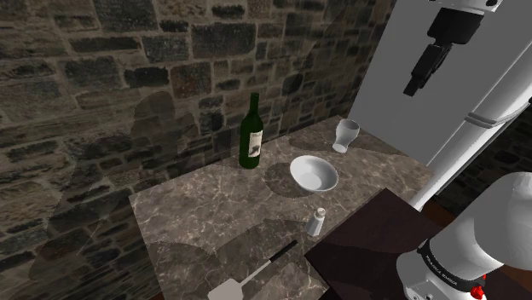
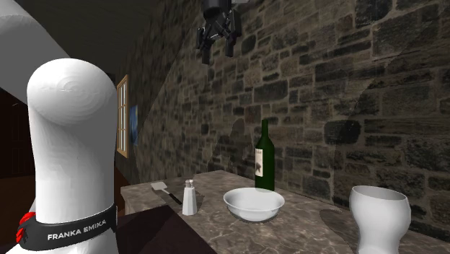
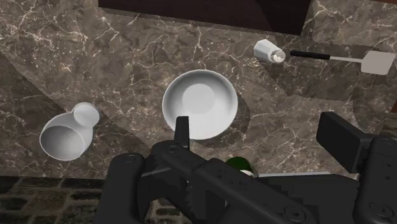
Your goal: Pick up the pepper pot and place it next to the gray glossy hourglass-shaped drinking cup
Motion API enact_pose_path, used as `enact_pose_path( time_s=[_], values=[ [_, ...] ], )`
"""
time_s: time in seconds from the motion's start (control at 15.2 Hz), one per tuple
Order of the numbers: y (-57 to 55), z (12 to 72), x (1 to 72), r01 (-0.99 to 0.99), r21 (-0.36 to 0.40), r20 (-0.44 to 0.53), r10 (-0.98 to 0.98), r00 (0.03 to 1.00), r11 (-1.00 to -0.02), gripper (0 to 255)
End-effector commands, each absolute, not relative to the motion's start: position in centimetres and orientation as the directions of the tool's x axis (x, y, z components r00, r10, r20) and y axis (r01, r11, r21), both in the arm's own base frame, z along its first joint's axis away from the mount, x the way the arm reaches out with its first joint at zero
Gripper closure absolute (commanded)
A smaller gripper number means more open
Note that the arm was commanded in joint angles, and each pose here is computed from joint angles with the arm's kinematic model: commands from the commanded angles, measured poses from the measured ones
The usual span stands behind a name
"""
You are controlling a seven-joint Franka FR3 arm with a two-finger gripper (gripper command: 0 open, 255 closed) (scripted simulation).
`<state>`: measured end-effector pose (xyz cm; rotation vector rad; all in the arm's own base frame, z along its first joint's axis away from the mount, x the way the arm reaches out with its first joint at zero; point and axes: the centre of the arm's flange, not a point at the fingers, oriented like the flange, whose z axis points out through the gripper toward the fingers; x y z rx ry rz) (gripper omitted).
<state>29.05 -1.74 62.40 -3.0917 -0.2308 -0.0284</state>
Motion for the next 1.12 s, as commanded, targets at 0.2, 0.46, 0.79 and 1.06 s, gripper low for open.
enact_pose_path(
  time_s=[0.2,0.46,0.79,1.06],
  values=[
    [0.6,59.0,28.9,0.140,-0.024,0.023,0.140,0.990,-0.990,0],
    [3.5,54.5,28.8,0.129,-0.003,0.026,0.129,0.991,-0.992,0],
    [7.1,48.7,28.7,0.115,0.023,0.029,0.116,0.993,-0.993,0],
    [9.9,44.0,28.7,0.104,0.044,0.032,0.105,0.994,-0.994,0]
  ],
)
